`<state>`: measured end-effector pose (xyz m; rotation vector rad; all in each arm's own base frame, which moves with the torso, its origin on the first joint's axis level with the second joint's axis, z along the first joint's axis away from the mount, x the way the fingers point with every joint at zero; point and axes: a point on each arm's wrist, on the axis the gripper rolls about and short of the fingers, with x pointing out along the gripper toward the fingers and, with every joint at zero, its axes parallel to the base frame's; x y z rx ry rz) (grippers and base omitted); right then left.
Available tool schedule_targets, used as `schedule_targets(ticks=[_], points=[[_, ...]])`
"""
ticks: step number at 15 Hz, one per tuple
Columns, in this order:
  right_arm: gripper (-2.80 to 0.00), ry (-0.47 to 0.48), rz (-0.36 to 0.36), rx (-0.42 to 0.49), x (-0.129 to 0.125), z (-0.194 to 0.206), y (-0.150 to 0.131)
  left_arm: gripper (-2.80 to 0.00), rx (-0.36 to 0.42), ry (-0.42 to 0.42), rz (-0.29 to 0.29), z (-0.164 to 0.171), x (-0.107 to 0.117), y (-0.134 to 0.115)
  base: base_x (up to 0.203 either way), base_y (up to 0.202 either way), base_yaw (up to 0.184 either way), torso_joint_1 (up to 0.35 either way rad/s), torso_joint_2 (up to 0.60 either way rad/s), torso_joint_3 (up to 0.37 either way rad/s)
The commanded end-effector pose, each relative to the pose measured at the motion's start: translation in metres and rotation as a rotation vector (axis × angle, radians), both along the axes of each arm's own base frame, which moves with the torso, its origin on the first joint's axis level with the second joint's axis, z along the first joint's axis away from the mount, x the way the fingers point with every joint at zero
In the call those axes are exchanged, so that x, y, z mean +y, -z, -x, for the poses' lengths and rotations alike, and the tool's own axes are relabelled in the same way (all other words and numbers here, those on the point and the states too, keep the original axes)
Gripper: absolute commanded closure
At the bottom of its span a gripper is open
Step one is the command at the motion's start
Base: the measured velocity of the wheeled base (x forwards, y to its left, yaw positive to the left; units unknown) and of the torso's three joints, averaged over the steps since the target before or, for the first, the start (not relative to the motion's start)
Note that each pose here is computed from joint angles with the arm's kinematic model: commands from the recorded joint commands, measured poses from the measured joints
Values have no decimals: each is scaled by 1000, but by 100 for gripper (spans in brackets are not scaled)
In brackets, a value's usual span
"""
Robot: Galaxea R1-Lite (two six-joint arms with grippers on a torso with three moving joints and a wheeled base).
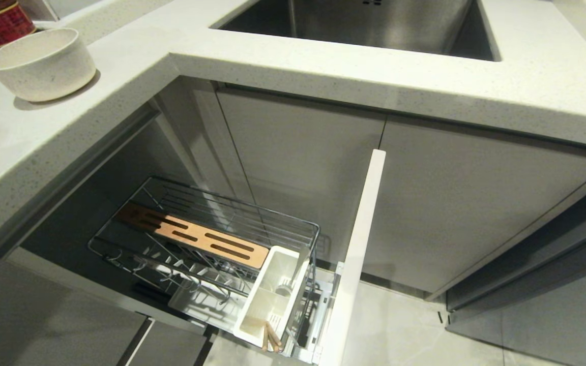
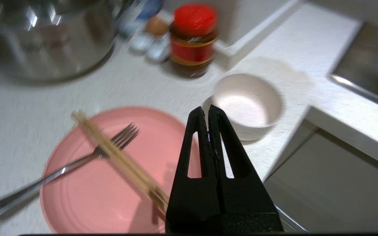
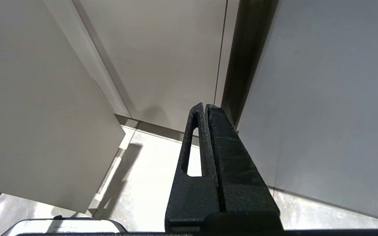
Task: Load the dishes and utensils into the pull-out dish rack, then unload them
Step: Pick up the chopsticks and place it in the cupboard
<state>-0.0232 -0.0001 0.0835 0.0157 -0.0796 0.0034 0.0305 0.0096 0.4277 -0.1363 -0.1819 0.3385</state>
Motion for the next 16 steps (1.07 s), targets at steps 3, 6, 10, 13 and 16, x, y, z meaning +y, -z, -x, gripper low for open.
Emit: schedule_targets(ticks=[3,6,10,13,16], points=[[0,0,0,26,0,-2,7,0,284,-150,124,-56,16,9,0,0,0,0,0,0],[0,0,0,26,0,-2,7,0,411,-181,197,-58,17,14,0,0,0,0,0,0],[0,0,0,26,0,-2,7,-280,451,-235,245,-59,19,20,0,0,0,0,0,0],[0,0,0,26,0,-2,7,-280,421,-248,340,-58,18,21,0,0,0,0,0,0],[0,0,0,26,0,-2,7,-280,400,-278,452,-63,20,27,0,0,0,0,0,0]])
